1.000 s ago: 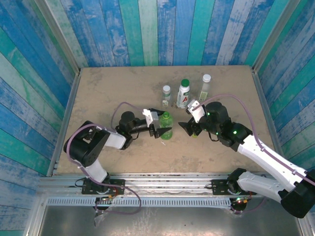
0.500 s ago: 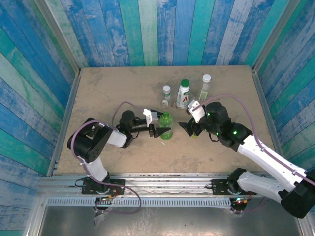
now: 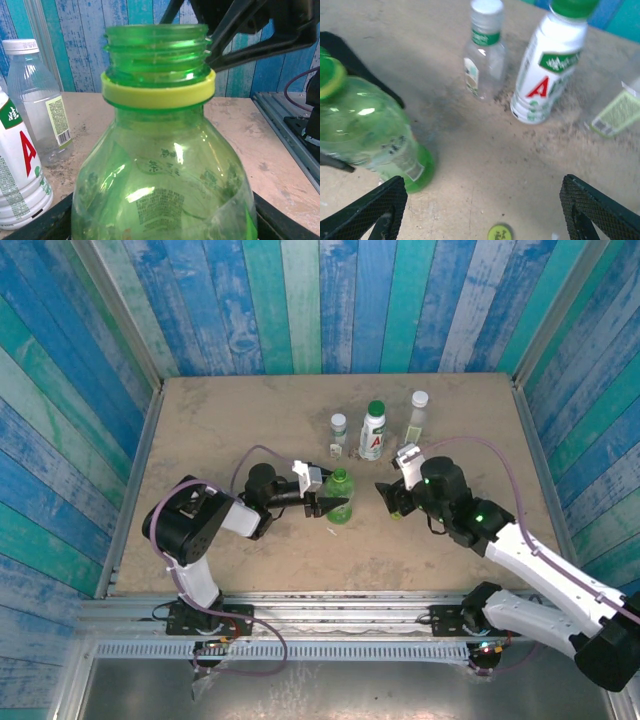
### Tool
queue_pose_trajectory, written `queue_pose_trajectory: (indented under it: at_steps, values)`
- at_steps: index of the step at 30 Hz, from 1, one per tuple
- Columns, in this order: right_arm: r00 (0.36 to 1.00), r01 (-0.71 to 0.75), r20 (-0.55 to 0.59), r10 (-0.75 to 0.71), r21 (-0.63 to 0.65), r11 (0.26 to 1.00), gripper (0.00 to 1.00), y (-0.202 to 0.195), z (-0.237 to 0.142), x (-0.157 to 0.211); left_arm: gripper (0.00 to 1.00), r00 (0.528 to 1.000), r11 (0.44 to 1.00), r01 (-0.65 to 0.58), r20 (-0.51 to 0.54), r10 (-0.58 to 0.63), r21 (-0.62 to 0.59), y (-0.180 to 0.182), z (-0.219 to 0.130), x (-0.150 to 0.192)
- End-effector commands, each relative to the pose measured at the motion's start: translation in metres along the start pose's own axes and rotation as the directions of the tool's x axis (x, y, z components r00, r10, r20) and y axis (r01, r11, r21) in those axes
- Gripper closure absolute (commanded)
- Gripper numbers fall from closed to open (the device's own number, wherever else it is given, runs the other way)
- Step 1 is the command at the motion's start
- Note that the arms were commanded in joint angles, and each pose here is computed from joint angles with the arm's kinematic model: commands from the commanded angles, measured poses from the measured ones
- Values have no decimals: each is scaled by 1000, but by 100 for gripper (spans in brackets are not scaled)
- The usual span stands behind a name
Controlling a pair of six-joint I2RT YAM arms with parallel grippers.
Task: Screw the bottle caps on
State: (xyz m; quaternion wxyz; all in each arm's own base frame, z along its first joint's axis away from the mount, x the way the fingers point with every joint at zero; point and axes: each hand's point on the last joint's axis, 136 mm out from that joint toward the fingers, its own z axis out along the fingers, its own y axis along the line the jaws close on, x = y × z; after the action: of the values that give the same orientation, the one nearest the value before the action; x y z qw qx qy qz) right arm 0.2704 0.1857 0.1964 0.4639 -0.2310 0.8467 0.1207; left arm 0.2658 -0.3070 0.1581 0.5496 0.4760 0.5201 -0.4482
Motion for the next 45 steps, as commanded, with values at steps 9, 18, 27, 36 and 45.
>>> queue_pose_trajectory:
  at_steps: [9, 18, 27, 36, 45]
  values:
    - [906, -156, -355, 230, 224, 962, 27, -26, 40, 100, 41, 1000, 1000, -4, -21, 4, 8, 3, 2, 5]
    - [874, -185, -404, 271, 239, 953, 41, -30, 68, 132, 40, 999, 1000, 0, -46, 0, 5, 3, 1, 10]
    - [842, -201, -458, 286, 226, 953, 53, -30, 79, 154, 40, 999, 1000, 9, -48, -9, -2, 5, 2, 13]
    - [834, -198, -478, 275, 206, 958, 61, -26, 88, 156, 40, 998, 1000, 20, -52, -20, -4, 6, 3, 15]
    - [826, -194, -493, 273, 206, 959, 64, -26, 83, 159, 39, 998, 1000, 29, -47, -30, -5, 6, 3, 14]
